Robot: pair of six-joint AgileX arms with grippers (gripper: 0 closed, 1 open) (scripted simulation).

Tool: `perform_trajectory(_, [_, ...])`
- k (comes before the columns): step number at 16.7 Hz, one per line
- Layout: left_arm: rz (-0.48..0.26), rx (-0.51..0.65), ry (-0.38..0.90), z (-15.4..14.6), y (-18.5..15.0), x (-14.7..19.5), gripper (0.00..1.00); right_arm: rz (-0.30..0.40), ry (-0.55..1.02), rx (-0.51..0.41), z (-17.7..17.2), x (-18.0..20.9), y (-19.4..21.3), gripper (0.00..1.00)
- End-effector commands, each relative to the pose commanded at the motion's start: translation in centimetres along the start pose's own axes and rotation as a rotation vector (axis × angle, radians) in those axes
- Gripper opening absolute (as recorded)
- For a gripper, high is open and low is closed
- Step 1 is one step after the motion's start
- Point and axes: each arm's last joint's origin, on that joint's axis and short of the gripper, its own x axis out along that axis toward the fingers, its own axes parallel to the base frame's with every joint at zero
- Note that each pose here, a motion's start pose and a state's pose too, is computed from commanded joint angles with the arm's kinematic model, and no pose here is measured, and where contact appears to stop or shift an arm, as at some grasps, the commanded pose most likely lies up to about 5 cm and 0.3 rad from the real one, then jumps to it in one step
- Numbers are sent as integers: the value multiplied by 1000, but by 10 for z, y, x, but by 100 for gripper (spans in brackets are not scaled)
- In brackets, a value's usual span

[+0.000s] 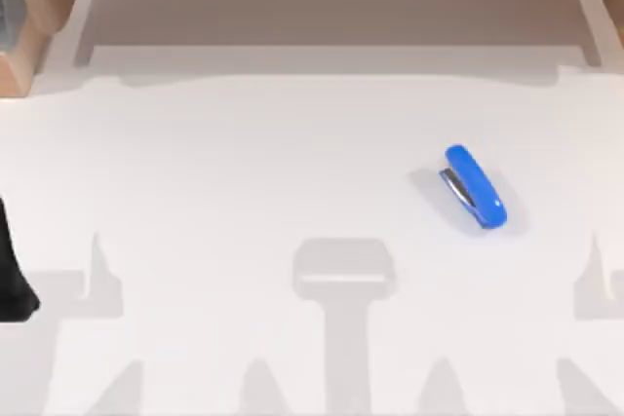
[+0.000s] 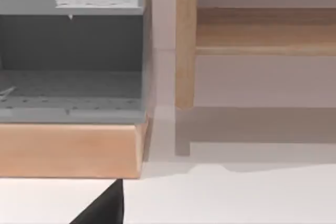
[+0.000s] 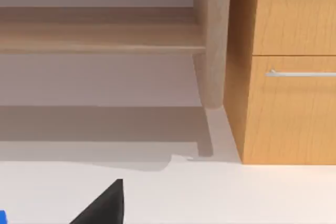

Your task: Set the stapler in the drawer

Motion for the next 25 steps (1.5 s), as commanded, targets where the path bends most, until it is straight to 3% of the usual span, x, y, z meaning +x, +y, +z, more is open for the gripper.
perform_trajectory(4, [0, 0, 0, 0, 0, 0, 100, 2, -26, -27, 9, 0, 0, 100])
perform_trajectory(7, [0, 0, 0, 0, 0, 0, 100, 12, -97, -129, 41, 4, -2, 100])
perform_trajectory(12, [0, 0, 0, 0, 0, 0, 100, 40, -182, -413, 102, 43, -7, 100])
perform_trajectory(16, [0, 0, 0, 0, 0, 0, 100, 60, -185, -697, 123, 116, -24, 100])
perform_trajectory(20, [0, 0, 0, 0, 0, 0, 100, 63, -154, -995, 98, 204, -60, 100])
perform_trajectory(25, [0, 0, 0, 0, 0, 0, 100, 37, -87, -1325, 15, 278, -123, 100])
